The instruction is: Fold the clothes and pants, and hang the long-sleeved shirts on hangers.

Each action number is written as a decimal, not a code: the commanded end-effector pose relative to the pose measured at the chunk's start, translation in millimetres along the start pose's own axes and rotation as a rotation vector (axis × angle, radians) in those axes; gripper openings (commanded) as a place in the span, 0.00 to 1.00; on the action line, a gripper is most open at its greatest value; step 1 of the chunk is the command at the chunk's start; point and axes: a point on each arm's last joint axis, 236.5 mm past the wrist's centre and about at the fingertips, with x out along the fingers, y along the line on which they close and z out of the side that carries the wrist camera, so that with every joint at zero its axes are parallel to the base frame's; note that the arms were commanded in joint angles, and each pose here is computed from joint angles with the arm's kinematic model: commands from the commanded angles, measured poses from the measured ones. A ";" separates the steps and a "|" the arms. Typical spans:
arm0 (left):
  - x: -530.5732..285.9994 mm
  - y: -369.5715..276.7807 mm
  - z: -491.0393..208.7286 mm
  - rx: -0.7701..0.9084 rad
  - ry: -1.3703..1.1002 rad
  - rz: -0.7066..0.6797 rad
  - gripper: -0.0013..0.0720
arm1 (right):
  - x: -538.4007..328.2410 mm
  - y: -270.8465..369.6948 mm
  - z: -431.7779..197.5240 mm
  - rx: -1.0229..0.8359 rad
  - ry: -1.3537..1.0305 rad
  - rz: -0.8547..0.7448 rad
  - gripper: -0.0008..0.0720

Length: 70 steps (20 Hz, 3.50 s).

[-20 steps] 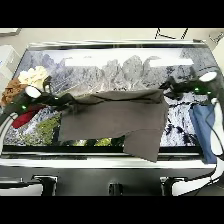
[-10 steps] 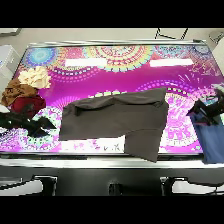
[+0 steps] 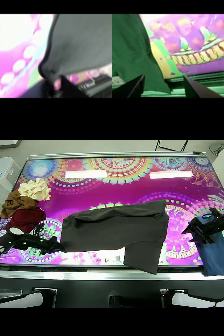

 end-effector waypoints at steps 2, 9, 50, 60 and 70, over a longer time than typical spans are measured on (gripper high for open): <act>5.4 -6.5 2.5 0.017 -0.020 0.000 0.05 | 13.9 -3.5 -5.9 -0.013 0.025 0.007 0.75; -16.6 -22.8 4.6 0.069 -0.092 -0.002 0.05 | 92.4 22.9 -15.7 0.006 0.001 0.258 0.74; -353.6 -262.0 -24.6 0.630 -0.964 0.008 0.05 | -236.6 158.1 -106.0 -0.653 -0.686 -0.046 0.07; -99.1 -103.4 144.7 0.205 -0.543 0.052 0.05 | 55.5 170.7 72.3 -0.424 -0.350 0.074 0.07; -84.4 -130.6 244.8 0.251 -0.672 0.050 0.05 | 50.9 198.7 182.8 -0.213 -0.708 0.203 0.07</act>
